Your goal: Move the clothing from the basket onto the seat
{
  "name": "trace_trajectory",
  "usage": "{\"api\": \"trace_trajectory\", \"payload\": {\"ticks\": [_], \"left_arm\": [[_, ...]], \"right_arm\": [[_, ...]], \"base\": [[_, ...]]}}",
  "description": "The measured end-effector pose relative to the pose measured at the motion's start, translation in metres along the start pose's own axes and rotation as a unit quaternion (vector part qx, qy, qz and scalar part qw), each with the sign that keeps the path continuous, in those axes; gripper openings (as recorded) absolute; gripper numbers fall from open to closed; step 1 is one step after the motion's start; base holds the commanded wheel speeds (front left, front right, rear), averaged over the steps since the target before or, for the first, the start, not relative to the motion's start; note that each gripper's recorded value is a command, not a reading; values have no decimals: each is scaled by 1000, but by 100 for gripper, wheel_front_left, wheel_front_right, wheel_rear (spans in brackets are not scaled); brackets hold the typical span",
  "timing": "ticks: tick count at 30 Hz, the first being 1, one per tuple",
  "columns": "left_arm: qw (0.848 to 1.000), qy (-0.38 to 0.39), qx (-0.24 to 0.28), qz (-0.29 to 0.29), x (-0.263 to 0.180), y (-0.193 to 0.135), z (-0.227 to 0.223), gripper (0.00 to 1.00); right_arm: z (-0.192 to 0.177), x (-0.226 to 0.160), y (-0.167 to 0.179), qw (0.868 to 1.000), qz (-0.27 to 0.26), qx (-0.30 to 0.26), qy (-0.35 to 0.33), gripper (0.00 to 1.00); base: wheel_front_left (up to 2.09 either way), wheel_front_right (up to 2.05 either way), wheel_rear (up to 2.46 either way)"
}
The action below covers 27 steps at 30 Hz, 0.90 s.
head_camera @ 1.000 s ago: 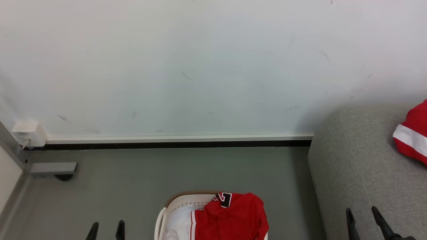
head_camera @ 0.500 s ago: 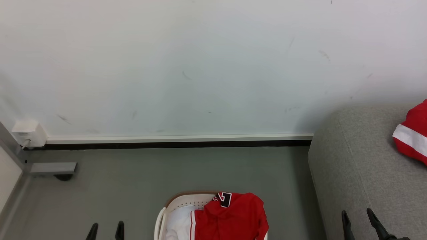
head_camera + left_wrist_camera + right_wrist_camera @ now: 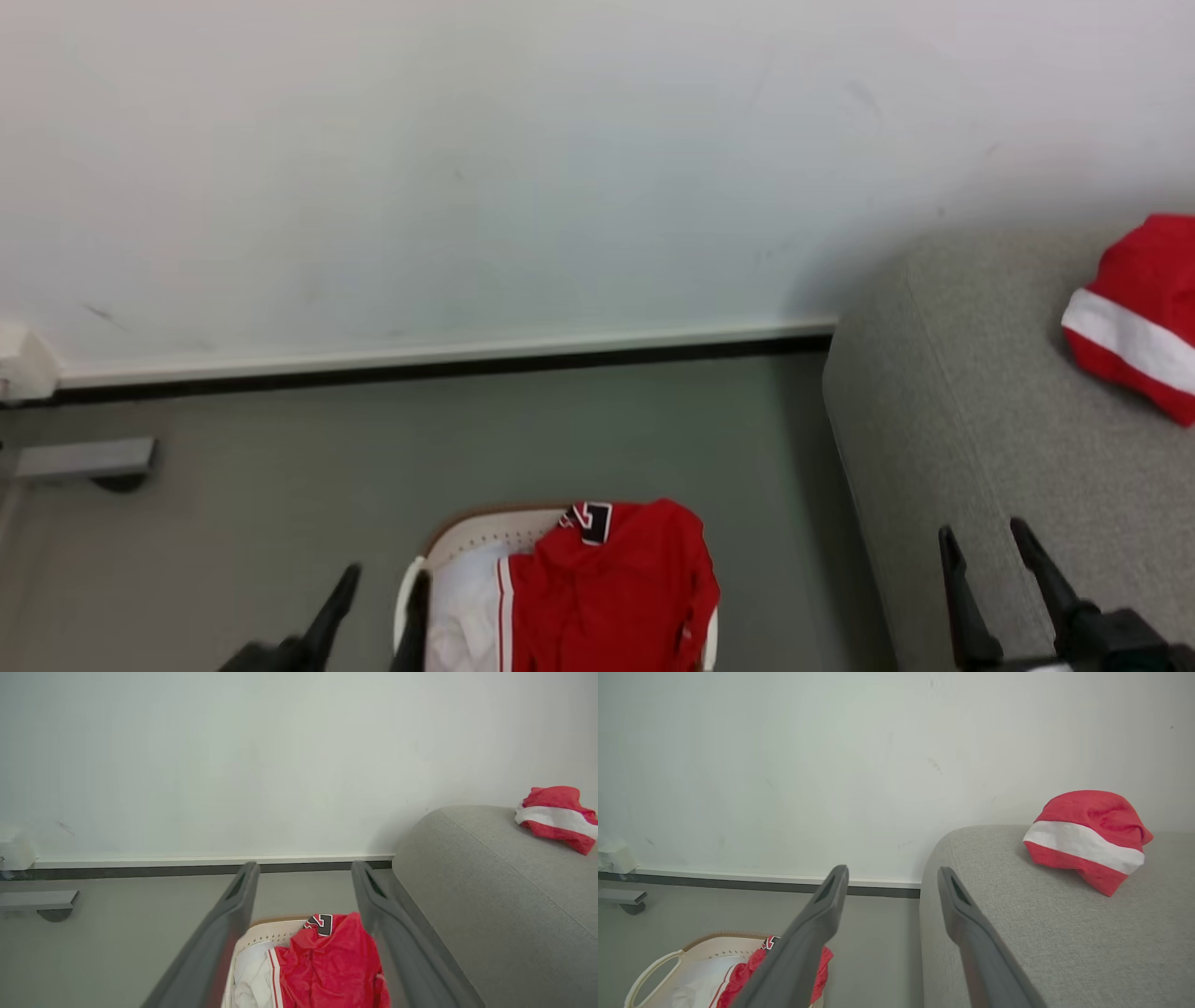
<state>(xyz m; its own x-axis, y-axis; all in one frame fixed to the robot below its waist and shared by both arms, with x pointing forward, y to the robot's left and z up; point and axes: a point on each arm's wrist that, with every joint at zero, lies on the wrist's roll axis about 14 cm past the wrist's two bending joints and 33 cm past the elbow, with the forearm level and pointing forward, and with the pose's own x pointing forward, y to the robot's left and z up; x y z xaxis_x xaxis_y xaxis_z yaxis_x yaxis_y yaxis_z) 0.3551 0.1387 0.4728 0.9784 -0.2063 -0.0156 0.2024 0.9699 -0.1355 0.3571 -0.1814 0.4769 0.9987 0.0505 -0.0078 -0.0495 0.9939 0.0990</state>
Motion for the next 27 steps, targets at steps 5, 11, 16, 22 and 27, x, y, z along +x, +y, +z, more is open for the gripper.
{"api": "trace_trajectory", "payload": {"ticks": [5,11,16,22,27], "left_arm": [[998,30,2,-62,48,-33,-20,100],[989,91,11,-120,94,-62,-63,100],[975,153,28,-156,127,-78,-104,100],[958,218,44,-183,156,-87,-154,100],[942,267,58,-194,172,-87,-196,100]], "right_arm": [[-4,24,-4,1000,-1,-6,7,100],[-25,48,-5,999,2,-10,35,100],[-38,72,-4,999,12,-19,47,100],[-54,100,4,997,36,-34,54,100],[-67,119,7,996,49,-40,56,100]], "base": [[0,0,0],[0,0,0],[0,0,0],[0,0,0],[0,0,0]]}}
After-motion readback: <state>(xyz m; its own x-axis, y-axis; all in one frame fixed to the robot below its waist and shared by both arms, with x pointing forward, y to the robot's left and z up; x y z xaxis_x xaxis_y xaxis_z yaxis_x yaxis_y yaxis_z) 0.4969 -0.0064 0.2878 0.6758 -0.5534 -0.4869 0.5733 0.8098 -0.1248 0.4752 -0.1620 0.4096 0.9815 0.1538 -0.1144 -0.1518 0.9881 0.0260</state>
